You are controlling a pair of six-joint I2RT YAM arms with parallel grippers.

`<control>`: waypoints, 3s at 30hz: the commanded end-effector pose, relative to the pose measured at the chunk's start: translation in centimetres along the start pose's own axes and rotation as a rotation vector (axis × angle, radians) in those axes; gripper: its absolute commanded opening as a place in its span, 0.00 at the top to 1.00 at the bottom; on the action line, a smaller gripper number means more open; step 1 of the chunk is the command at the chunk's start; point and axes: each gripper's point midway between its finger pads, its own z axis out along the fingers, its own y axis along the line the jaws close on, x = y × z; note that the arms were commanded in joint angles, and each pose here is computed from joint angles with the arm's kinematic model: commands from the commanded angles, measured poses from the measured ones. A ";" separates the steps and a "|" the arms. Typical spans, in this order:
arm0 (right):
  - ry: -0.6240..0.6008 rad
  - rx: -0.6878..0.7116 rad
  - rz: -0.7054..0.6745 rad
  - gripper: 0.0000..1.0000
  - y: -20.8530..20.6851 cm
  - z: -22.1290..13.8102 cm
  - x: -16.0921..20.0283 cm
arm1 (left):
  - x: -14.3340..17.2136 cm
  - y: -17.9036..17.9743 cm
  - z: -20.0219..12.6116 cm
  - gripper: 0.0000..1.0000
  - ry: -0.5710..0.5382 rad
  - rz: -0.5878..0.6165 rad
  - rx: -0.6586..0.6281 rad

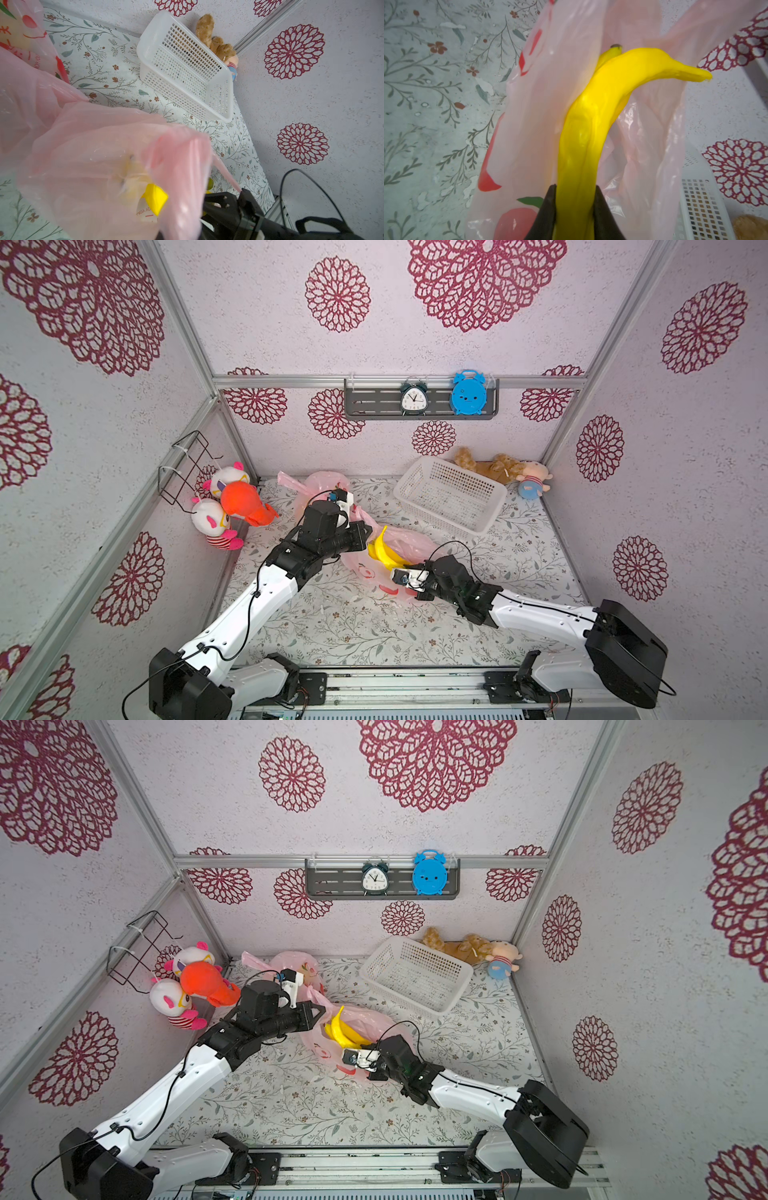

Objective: Place the banana into a plastic bag & tie a knot
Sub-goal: Place the banana into the plastic bag, then adjust the plastic bag at the center of the board.

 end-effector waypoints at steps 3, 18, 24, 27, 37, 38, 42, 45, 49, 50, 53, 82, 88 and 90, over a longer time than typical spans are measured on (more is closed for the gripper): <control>0.061 0.091 -0.213 1.00 -0.6 1.0 0.3 | -0.2 -0.4 -0.4 1.00 0.011 0.011 0.019; 0.055 0.057 0.007 0.12 -4.5 0.0 -3.7 | 0.5 1.3 0.5 1.00 0.023 0.004 -0.045; -0.126 0.104 0.334 0.15 -8.8 -4.5 -6.5 | 0.0 3.9 1.2 1.00 -0.006 0.002 -0.152; -0.234 0.155 0.502 0.15 -10.8 -7.2 -5.9 | -0.7 5.6 1.8 1.00 -0.018 0.004 -0.221; -0.379 0.278 0.839 0.19 -10.8 -12.6 0.9 | -1.5 9.5 4.6 1.00 0.016 -0.025 -0.297; -0.406 0.277 0.847 0.18 -10.2 -13.0 1.1 | -1.5 9.8 4.9 1.00 0.022 -0.027 -0.303; -0.541 0.252 0.813 0.17 -7.6 -14.9 1.0 | -1.4 10.4 5.4 1.00 0.038 -0.032 -0.311; -0.594 0.208 0.772 0.19 -5.8 -15.5 0.8 | -1.1 10.7 5.5 1.00 0.049 -0.036 -0.318; -0.636 0.175 0.757 0.21 -4.4 -15.4 0.8 | -0.8 10.9 5.4 1.00 0.056 -0.042 -0.322; -0.615 0.177 0.759 0.21 -4.3 -15.0 1.2 | -0.8 10.9 5.3 1.00 0.055 -0.043 -0.323; -0.570 0.183 0.759 0.22 -3.9 -13.9 2.1 | -0.8 11.0 5.2 1.00 0.052 -0.048 -0.326; -0.422 0.219 0.723 1.00 -7.1 -11.8 0.6 | -1.0 10.4 4.4 1.00 0.051 -0.040 -0.312; -0.382 0.252 0.828 1.00 -11.6 -13.2 -1.9 | -2.3 9.0 2.9 1.00 0.020 -0.032 -0.295; -0.357 0.258 0.855 1.00 -13.0 -13.7 -2.7 | -3.3 8.2 1.8 1.00 -0.003 -0.019 -0.293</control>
